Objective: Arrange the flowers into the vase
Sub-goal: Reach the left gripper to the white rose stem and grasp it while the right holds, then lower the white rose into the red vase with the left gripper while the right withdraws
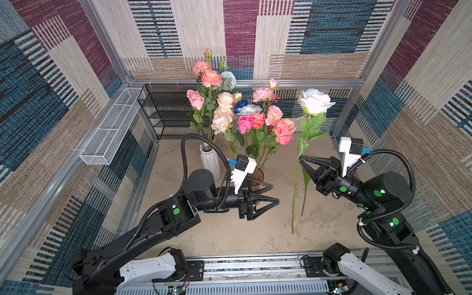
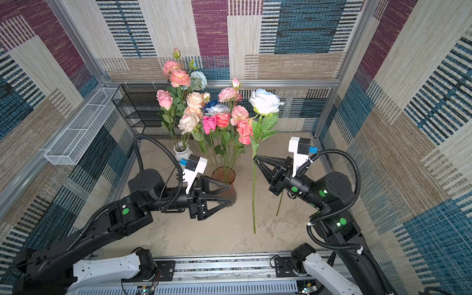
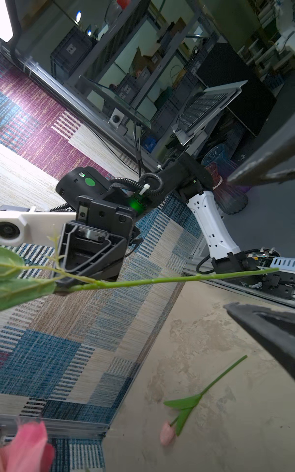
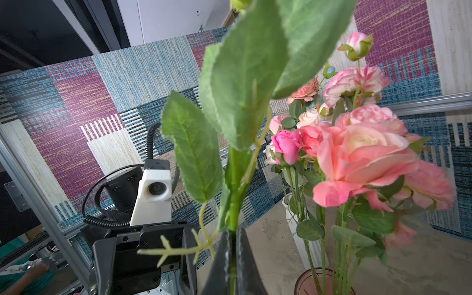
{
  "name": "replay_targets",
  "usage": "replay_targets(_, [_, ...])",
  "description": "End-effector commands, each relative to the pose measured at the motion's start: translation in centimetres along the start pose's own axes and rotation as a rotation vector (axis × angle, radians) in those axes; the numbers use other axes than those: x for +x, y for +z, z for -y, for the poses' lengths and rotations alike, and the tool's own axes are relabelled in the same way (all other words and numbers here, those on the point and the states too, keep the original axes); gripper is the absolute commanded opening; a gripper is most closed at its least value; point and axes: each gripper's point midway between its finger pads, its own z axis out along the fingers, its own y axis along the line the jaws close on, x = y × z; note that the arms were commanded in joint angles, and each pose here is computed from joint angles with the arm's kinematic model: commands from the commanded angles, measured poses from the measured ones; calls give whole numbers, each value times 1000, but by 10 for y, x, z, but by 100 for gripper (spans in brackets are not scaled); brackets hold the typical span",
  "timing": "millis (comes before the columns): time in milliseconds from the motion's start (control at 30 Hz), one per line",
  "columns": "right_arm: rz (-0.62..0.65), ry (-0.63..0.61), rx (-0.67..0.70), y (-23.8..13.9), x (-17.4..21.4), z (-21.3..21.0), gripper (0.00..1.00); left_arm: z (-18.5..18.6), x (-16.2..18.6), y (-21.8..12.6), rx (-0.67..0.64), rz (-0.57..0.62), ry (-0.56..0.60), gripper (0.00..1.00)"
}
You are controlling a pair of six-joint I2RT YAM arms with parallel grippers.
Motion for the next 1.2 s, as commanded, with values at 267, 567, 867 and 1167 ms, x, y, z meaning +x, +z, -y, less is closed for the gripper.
replay_targets(267, [22,0,-46,-4,-4,-12,0,-26,-34,49,-117,42,175,61])
replay_targets(567, [19,8,-41,-8,1,-10,0,-32,-40,68,-120,25,196,40])
replay_targets(867, [30,14,-19,-13,3,-7,10,-34,-39,66,-129,24,194,0])
replay_targets(1167, [44,8,62,-22,8,5,56,-47,-37,34,-270,42,254,0])
